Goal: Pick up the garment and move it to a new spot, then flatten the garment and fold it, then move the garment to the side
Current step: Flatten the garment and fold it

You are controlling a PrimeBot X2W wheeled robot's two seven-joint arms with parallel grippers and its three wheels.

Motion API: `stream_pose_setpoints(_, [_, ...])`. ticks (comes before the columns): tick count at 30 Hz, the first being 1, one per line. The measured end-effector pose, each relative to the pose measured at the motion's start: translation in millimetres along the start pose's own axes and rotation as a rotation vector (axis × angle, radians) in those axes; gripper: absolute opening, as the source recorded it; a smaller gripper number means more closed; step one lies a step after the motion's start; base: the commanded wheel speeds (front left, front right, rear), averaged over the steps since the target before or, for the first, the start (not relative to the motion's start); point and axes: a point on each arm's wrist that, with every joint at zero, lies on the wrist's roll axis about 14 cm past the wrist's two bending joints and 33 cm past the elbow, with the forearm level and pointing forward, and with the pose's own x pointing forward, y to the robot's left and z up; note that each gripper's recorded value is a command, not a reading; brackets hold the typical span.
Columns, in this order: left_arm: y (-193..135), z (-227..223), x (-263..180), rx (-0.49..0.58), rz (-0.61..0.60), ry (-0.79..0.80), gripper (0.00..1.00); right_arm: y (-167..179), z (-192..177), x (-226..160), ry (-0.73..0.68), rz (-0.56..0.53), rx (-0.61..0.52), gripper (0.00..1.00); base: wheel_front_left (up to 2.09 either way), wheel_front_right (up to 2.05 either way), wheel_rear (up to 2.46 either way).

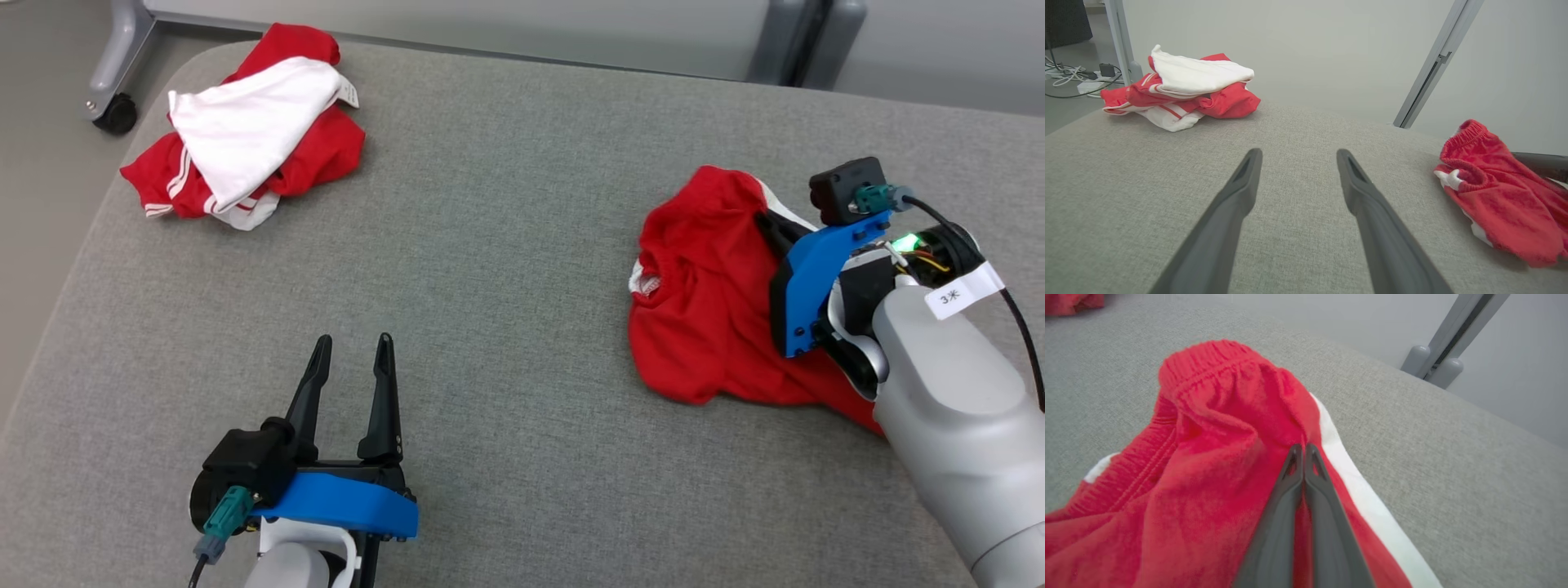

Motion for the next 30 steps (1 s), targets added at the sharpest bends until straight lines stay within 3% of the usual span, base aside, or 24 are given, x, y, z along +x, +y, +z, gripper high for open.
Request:
stream_pose_setpoints(9, [-7.9,10.8,-4.1,0.003,-0.027,-0.035,1.00,41.3,49.8,-30.8,-0.244,0.099,-0.091,0.00,0.00,0.00,0.00])
stream_pose_setpoints(14, [-8.7,15.9,-7.9,0.006,-0.033,-0.051,1.00,78.6,32.6,-55.7,-0.273,0.178,-0.092,0.00,0.00,0.00,0.00])
stream_pose_setpoints(21, [-15.3,21.7,-5.6,0.004,-0.055,-0.070,1.00,138.5,-2.6,-82.0,-0.262,0.276,-0.006,0.00,0.00,0.00,0.00])
stream_pose_setpoints(29, [-17.8,23.7,-5.7,0.003,-0.063,-0.076,1.00,162.5,-29.8,-88.6,-0.233,0.285,0.017,0.00,0.00,0.00,0.00])
stream_pose_setpoints(30, [-18.1,23.9,-5.8,0.003,-0.063,-0.076,1.00,161.6,-28.3,-89.6,-0.247,0.280,0.024,0.05,0.00,0.00,0.00])
